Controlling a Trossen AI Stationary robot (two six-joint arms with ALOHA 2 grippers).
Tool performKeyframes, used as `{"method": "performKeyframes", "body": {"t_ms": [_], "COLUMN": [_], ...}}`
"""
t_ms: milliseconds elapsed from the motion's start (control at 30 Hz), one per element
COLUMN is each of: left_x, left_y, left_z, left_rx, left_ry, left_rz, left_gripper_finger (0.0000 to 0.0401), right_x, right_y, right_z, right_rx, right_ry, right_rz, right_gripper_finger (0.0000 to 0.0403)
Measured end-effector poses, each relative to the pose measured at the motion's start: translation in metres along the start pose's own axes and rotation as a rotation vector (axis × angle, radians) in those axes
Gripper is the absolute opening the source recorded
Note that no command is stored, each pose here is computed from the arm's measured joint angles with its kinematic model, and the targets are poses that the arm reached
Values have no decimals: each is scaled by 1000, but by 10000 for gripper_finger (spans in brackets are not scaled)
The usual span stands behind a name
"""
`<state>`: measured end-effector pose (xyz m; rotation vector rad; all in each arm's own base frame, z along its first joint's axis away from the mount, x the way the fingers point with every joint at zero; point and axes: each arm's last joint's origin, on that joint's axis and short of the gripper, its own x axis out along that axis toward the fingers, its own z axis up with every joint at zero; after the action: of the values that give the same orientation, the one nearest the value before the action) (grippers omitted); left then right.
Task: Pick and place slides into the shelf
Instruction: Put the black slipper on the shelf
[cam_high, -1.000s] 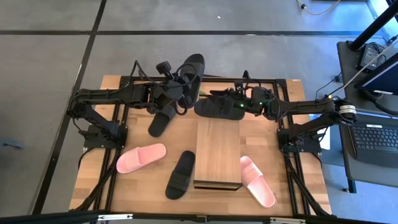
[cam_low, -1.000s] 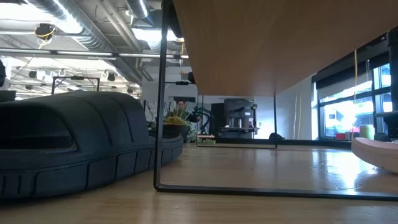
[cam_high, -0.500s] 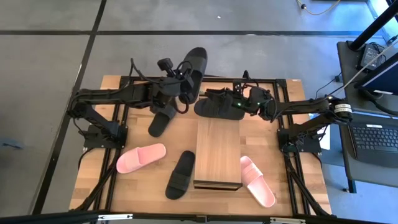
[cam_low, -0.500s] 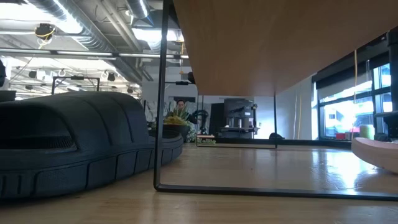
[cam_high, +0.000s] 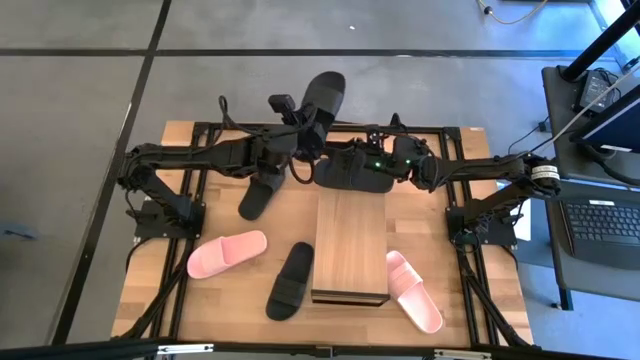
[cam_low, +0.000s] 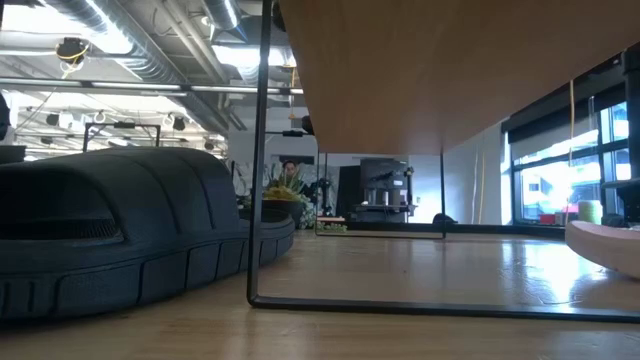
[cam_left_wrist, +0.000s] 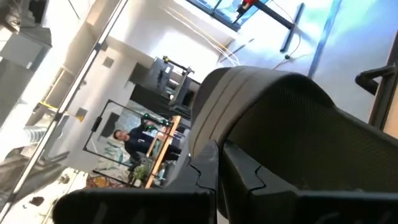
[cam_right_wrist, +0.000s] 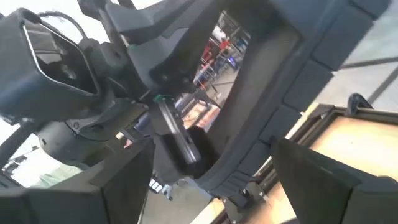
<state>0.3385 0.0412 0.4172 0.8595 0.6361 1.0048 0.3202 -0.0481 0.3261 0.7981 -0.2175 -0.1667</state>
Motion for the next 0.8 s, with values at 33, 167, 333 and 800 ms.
{"method": "performKeyframes", "body": {"t_ms": [33, 167, 333, 800], "left_x": [0, -1, -3, -6], "left_y": [1, 2, 6, 7], "left_z": [1, 1, 2, 3], "left_rx": [-7, -17, -35, 3], "left_ry": [-8, -17, -47, -29], "left_rz": [-2, -1, -10, 12], "left_gripper_finger": [0, 0, 0, 0], "right_x": [1, 1, 1, 1], "right_y": [-1, 0, 0, -6], "right_z": [-1, -1, 0, 2], "right_rx": [-1, -2, -2, -10], "right_ry": [8, 14, 6, 15], "right_rz": [-6, -6, -16, -55], "right_gripper_finger": [318, 318, 318, 318]}}
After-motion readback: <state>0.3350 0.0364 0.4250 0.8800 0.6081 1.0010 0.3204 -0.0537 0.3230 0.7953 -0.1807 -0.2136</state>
